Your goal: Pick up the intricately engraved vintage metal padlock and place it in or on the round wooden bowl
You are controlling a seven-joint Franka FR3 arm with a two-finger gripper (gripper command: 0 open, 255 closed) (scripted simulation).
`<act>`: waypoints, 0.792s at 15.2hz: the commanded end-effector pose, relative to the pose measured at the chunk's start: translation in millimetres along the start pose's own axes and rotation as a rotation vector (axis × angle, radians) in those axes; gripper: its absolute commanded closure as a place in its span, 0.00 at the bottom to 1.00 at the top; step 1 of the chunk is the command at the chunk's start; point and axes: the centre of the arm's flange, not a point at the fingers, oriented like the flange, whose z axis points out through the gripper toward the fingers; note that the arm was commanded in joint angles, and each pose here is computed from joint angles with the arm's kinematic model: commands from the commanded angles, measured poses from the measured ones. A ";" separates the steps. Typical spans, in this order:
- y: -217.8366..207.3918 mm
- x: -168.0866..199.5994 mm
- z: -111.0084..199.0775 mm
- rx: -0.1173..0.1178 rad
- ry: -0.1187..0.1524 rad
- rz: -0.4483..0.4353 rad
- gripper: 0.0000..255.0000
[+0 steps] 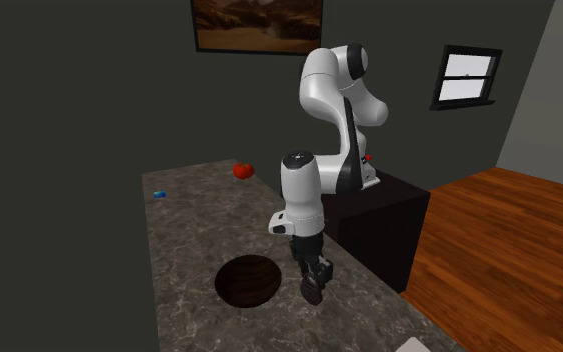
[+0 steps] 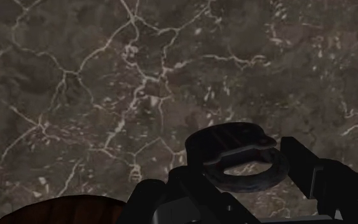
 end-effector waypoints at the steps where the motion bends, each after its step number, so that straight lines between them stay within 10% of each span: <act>1: 0.1 -0.4 1.1 -0.001 -0.002 0.000 1.00; 12: -2.8 -3.9 -30.5 -0.001 -0.002 0.000 1.00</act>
